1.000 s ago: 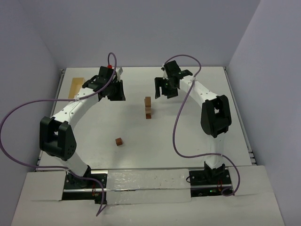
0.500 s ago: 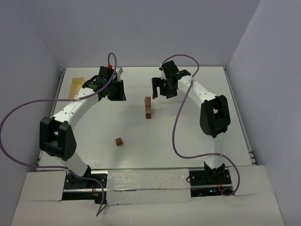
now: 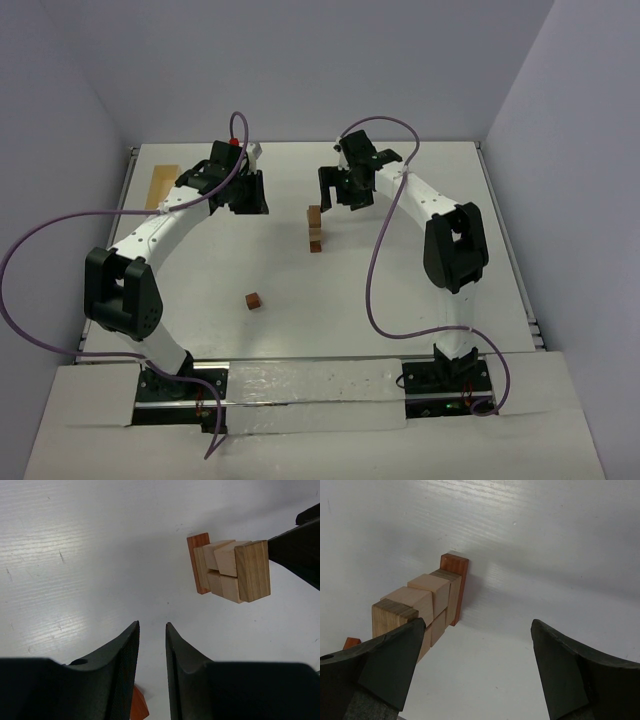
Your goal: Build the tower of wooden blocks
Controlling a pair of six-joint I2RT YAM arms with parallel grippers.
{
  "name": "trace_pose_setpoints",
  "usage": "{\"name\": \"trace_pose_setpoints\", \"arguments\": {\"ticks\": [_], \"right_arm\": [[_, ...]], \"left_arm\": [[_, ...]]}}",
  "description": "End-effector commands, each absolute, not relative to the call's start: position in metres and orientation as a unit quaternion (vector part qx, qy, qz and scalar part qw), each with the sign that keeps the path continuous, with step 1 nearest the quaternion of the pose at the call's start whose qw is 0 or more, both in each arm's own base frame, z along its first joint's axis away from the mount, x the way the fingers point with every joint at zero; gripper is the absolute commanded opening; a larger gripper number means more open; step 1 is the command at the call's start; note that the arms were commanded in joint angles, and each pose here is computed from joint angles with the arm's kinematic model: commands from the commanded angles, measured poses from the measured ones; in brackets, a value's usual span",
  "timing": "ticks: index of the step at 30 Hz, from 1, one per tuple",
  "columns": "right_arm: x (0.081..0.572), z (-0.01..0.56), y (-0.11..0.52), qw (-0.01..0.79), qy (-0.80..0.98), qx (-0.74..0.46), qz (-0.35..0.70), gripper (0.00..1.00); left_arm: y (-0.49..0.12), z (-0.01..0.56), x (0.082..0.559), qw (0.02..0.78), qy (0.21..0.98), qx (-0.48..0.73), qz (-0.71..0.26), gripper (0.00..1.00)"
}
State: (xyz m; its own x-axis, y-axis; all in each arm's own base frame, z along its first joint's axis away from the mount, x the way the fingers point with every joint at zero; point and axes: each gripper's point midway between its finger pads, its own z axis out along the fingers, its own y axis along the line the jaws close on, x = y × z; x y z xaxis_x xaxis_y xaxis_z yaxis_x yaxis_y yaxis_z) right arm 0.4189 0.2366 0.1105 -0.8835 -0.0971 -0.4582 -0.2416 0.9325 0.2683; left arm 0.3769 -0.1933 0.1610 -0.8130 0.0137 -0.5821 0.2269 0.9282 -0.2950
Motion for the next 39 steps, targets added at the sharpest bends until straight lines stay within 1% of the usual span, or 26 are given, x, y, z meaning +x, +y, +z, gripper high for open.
{"name": "trace_pose_setpoints", "arguments": {"ticks": [1,18,25,27,28,31,34,35,37,39], "right_arm": [[0.422,0.118,0.241,0.236,0.954,-0.095,0.161,0.94],[0.419,0.121,0.242,0.237,0.953,-0.096,0.164,0.95],[0.419,0.125,0.239,0.242,0.952,-0.093,0.160,0.96],[0.419,0.126,0.235,0.242,0.953,-0.090,0.157,0.96],[0.419,0.130,0.230,0.245,0.953,-0.086,0.158,0.96],[0.421,0.133,0.205,0.246,0.954,-0.065,0.157,0.97],[0.419,0.145,0.185,0.257,0.952,-0.053,0.158,0.97],[0.417,0.148,0.174,0.260,0.951,-0.048,0.158,0.97],[0.413,0.151,0.167,0.260,0.951,-0.045,0.159,0.98],[0.408,0.155,0.153,0.262,0.951,-0.039,0.159,0.99]], "left_arm": [[-0.200,0.179,0.389,0.321,0.925,0.069,-0.194,0.34],[-0.200,0.180,0.388,0.322,0.923,0.070,-0.197,0.34],[-0.199,0.179,0.384,0.319,0.923,0.074,-0.202,0.33],[-0.200,0.183,0.380,0.317,0.920,0.085,-0.216,0.30],[-0.198,0.186,0.377,0.314,0.917,0.097,-0.225,0.27],[-0.199,0.193,0.358,0.298,0.904,0.156,-0.263,0.22],[-0.194,0.199,0.330,0.292,0.888,0.229,-0.272,0.21],[-0.187,0.198,0.316,0.300,0.869,0.295,-0.260,0.22],[-0.182,0.201,0.301,0.298,0.859,0.330,-0.255,0.23],[-0.173,0.194,0.271,0.273,0.835,0.406,-0.253,0.22]]}}
